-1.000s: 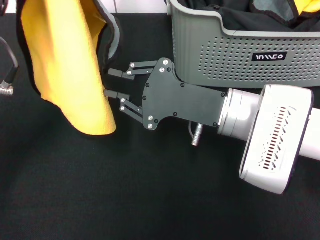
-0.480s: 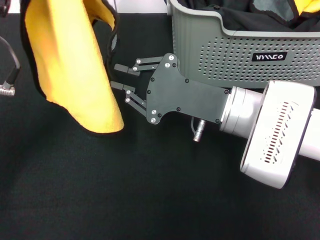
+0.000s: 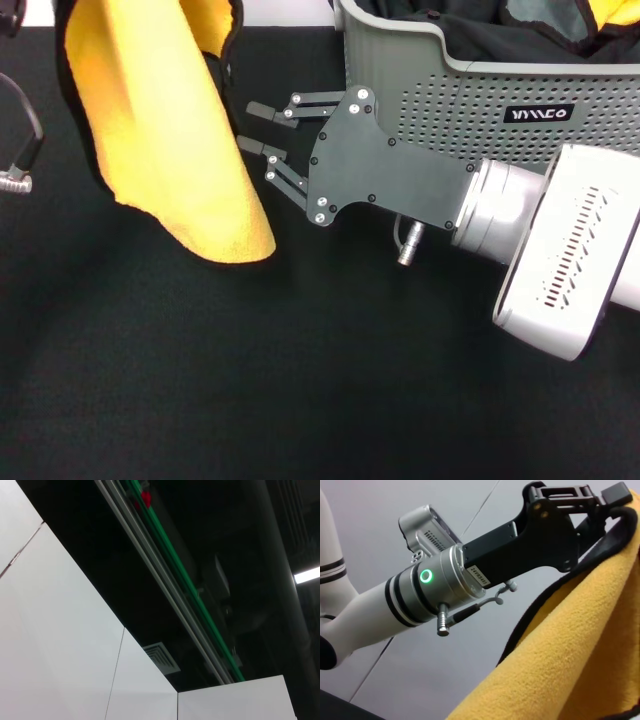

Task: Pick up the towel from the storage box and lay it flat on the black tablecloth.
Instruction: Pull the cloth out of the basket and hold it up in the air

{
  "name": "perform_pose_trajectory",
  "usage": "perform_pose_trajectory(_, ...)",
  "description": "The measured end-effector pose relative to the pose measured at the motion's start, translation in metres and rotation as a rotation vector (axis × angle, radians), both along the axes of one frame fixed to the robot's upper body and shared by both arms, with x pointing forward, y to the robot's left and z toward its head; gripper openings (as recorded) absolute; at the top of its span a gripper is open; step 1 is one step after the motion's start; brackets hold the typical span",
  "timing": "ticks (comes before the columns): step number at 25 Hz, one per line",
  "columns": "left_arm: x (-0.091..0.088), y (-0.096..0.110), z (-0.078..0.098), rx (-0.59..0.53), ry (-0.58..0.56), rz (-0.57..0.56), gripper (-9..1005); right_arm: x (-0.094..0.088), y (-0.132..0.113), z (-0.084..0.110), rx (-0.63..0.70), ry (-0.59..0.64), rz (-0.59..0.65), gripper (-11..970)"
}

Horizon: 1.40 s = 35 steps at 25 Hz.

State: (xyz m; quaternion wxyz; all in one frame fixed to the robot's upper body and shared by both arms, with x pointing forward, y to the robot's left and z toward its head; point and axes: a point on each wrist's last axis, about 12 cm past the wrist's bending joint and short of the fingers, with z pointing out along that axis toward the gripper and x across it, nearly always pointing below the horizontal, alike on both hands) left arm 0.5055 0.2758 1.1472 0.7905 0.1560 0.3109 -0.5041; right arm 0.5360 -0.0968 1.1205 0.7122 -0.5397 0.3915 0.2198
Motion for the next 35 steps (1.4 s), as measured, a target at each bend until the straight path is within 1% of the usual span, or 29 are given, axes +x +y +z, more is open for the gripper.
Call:
perform_pose_trajectory(4,0.0,0.0,0.0,0.0,0.0,0.0,22,0.002,-0.004,-0.001,0.004,0.002,-0.013,177)
perform_pose_trajectory(15,0.001,-0.001,0.0,0.002,-0.002,-0.002,22,0.007,-0.007,-0.003,-0.003,0.004,-0.019,8)
perform_pose_trajectory(19,0.001,0.0,0.0,0.003,-0.002,-0.002,22,0.006,-0.008,-0.003,-0.002,0.005,-0.02,1)
perform_pose_trajectory(22,0.0,0.001,0.0,0.003,0.0,0.002,22,0.002,-0.011,-0.002,0.023,0.003,-0.013,5)
perform_pose_trajectory(29,-0.003,0.004,-0.002,0.006,0.008,0.013,22,-0.017,-0.045,-0.002,0.161,0.016,-0.08,25)
perform_pose_trajectory(32,-0.004,0.006,-0.003,0.006,0.013,0.015,22,-0.02,-0.05,-0.001,0.189,0.029,-0.086,34)
perform_pose_trajectory(35,-0.004,0.005,-0.004,0.015,0.015,0.006,22,-0.022,-0.05,-0.001,0.208,0.062,-0.067,43)
